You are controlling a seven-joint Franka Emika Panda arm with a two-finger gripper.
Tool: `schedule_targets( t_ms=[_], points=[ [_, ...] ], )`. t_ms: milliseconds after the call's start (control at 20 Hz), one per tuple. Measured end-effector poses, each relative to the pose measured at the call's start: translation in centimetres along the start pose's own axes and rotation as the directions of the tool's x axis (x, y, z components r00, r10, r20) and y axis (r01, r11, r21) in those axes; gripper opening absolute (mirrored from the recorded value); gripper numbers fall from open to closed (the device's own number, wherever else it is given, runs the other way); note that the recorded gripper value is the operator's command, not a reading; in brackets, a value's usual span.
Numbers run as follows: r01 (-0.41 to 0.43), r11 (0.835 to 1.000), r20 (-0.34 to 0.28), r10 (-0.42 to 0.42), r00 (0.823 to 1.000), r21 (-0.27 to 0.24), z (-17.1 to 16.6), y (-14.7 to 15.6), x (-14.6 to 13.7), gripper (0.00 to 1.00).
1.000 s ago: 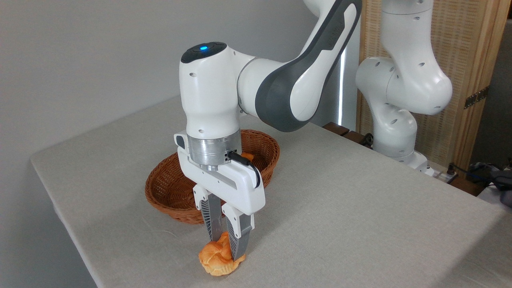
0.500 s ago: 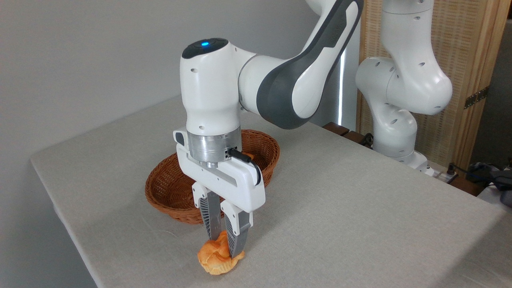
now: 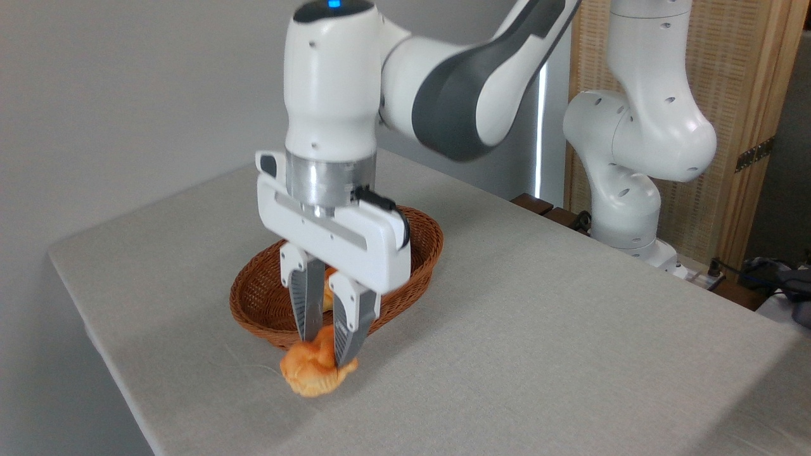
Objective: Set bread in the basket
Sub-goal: 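Lift the bread roll and carry it into the wicker basket, then open the gripper to release the roll beside the croissant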
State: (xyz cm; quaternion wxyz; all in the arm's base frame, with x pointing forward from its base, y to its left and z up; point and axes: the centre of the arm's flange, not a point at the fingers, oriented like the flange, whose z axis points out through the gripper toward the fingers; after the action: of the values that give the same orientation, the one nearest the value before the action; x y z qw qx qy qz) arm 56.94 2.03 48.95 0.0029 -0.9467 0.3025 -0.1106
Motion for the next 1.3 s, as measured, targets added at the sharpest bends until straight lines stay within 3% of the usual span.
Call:
schedule_targets(
  t_ms=[200, 500, 700, 800, 900, 1050, 1300],
  points=[
    [0.014, 0.997, 0.026, -0.012, 1.0, -0.071, -2.6, 1.5, 0.9, 0.55],
    [0.037, 0.992, 0.031, -0.034, 0.999, -0.116, -2.4, 8.5, 5.1, 0.59],
    [0.037, 0.988, 0.046, -0.03, 0.998, -0.149, -1.3, 12.4, 6.9, 0.78],
    [0.033, 0.987, 0.064, -0.024, 0.998, -0.158, -0.1, 12.8, 7.1, 0.83],
    [0.021, 0.989, 0.095, -0.007, 0.995, -0.144, 1.2, 12.5, 7.0, 0.95],
    [0.01, 0.991, 0.116, 0.006, 0.993, -0.135, 2.4, 12.3, 7.0, 1.0],
    [-0.003, 0.992, 0.116, 0.018, 0.993, -0.13, 2.6, 12.7, 7.3, 1.0]
  ],
)
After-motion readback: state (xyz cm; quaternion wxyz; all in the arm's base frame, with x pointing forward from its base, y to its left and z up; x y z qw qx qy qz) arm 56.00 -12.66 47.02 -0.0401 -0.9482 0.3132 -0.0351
